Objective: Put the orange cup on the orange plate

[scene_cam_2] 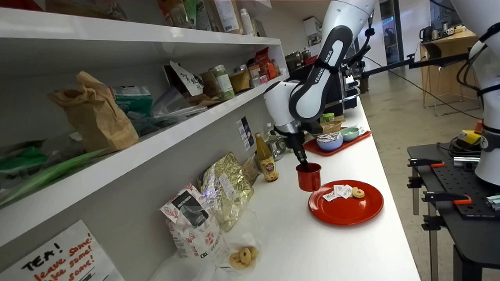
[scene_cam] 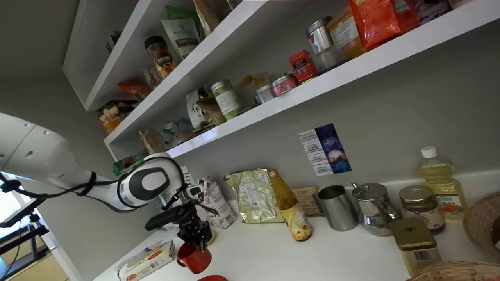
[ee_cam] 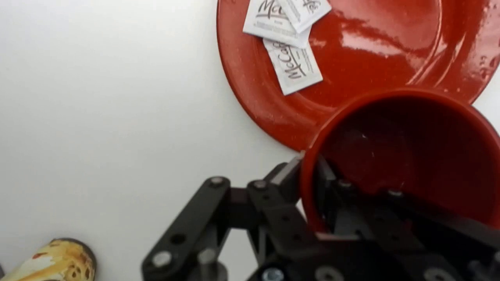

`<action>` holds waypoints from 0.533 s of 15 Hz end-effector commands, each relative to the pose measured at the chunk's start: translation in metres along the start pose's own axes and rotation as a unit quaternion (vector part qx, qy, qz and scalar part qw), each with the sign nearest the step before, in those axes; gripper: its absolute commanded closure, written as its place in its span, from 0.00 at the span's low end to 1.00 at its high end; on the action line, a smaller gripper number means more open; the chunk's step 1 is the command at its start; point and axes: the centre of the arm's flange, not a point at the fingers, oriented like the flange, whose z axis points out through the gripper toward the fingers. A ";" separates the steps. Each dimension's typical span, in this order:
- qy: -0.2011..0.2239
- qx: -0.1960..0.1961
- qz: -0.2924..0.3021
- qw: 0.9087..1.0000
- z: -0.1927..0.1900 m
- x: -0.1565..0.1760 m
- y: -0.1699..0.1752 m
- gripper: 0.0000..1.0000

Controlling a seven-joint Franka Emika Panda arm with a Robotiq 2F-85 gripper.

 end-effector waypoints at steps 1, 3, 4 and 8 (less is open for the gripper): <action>-0.027 0.008 -0.012 1.000 0.015 -0.050 -0.008 0.96; -0.048 0.012 -0.013 0.999 0.034 -0.066 -0.016 0.96; -0.057 0.011 -0.012 0.998 0.049 -0.068 -0.011 0.96; -0.056 -0.015 0.025 0.998 0.078 -0.080 -0.012 0.97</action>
